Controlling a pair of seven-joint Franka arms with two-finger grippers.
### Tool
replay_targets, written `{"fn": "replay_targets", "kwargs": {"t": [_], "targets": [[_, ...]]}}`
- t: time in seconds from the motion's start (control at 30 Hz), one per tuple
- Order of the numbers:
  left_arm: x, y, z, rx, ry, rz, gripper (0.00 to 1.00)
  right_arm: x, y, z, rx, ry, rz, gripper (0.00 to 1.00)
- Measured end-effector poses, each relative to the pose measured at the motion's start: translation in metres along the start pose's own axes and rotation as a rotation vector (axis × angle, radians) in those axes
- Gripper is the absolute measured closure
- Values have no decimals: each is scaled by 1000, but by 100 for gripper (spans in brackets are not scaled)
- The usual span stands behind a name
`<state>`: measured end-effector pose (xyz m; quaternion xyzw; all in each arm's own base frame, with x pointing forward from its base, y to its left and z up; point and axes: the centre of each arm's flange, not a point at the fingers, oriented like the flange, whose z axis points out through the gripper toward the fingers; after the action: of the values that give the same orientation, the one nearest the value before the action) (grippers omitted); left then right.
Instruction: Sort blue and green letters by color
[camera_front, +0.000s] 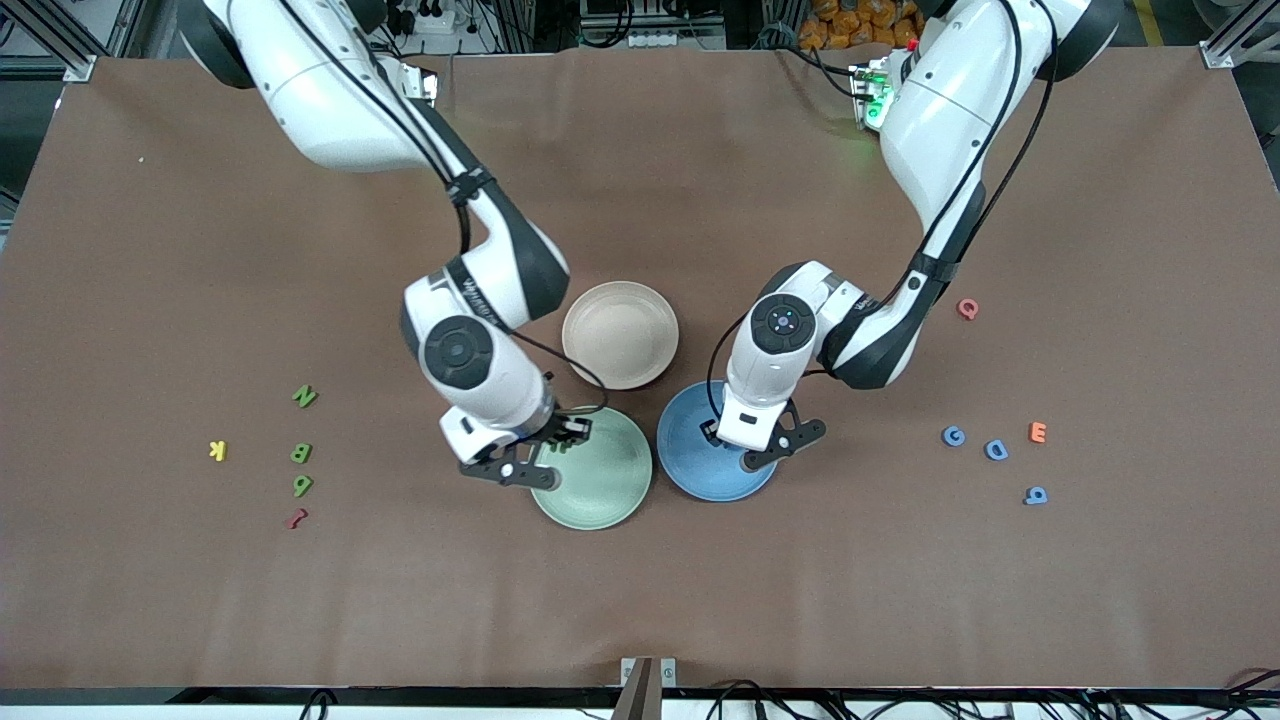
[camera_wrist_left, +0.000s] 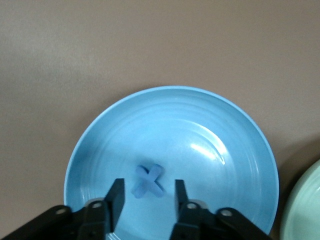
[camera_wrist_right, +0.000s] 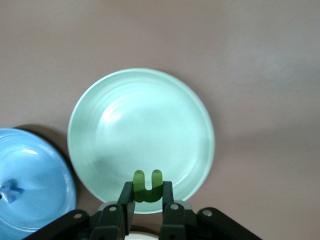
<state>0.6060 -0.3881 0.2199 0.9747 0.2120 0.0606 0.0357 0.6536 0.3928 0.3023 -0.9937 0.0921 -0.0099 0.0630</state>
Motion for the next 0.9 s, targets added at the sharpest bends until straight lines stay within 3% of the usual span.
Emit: {"fn": "replay_targets", "kwargs": {"t": [0.03, 0.3, 0.33, 0.57, 0.9], "targets": [[1, 0, 0, 0, 2, 13, 44, -4, -5, 5, -3, 5, 0, 74], [19, -9, -4, 11, 11, 40, 11, -16, -18, 45, -19, 39, -10, 74], [25, -14, -4, 24, 8, 46, 2, -16, -18, 50, -21, 42, -13, 74], [82, -71, -13, 120, -29, 131, 0, -18, -18, 66, -34, 57, -31, 74], [146, -179, -30, 153, -49, 169, 0, -16, -16, 73, -37, 62, -31, 74]]}}
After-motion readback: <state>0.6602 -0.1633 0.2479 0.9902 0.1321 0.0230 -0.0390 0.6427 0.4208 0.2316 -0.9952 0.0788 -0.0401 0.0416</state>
